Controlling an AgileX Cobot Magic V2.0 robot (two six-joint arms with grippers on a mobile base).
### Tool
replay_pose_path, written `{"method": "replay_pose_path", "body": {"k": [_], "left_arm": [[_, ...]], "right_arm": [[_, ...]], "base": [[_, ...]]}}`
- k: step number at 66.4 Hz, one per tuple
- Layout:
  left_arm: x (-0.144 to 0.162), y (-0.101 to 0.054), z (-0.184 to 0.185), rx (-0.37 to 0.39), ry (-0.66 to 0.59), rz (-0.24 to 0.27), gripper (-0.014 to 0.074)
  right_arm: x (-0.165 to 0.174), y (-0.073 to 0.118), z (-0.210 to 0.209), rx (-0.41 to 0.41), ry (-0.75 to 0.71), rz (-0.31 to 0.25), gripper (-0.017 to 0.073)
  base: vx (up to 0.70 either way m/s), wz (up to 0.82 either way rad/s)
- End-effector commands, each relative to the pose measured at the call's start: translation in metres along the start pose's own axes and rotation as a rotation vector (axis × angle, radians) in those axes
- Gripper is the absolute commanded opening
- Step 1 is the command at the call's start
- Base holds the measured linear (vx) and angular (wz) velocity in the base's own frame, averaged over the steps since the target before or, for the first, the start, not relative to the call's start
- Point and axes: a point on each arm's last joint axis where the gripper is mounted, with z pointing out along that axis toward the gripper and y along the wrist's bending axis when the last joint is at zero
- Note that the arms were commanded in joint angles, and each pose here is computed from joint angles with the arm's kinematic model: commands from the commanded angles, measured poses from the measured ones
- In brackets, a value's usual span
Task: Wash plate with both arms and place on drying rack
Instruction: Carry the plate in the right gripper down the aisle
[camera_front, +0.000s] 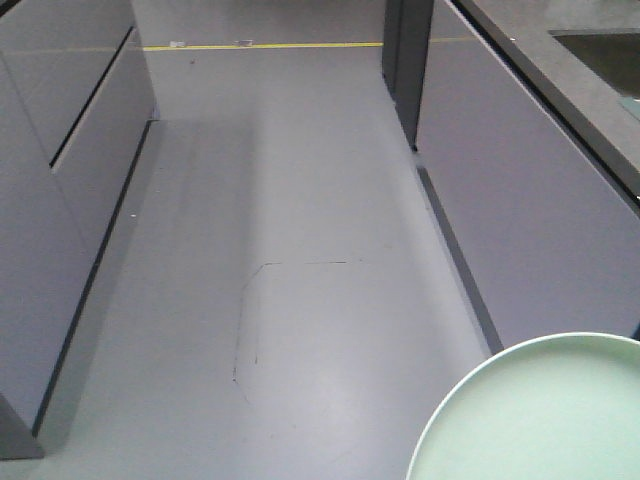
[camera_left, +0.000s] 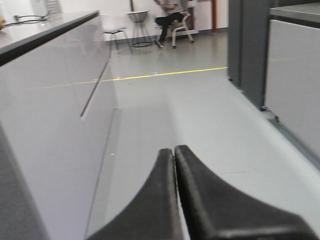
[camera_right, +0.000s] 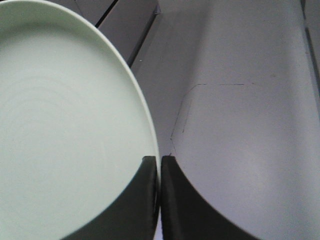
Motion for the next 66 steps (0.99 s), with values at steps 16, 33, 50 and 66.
{"method": "replay_pose_path", "body": {"k": [16,33,50,66], "left_arm": [[-0.0159,-0.0021,-0.0035,0.024,-0.113,-0.006,-0.0006],[-0.0159,-0.0021,-0.0035,0.024,-0.113,-0.006,-0.0006],[-0.0159,-0.0021,-0.0035,0.024,-0.113,-0.006,-0.0006],[-0.0159,-0.0021,-0.0035,0.024,-0.113,-0.006,-0.0006]], "right_arm": [[-0.0122,0.0029,-0.0023,-0.012,-0.079,0.005,-0.0001],[-0.0122,0.0029,-0.0023,-0.012,-0.079,0.005,-0.0001],[-0.0122,0.0029,-0.0023,-0.012,-0.079,0.005,-0.0001],[-0.0122,0.0029,-0.0023,-0.012,-0.079,0.005,-0.0001]], "base": [[0.14,0.49],[0.14,0.33],[0.14,0.15],[0.17,0.06]]}}
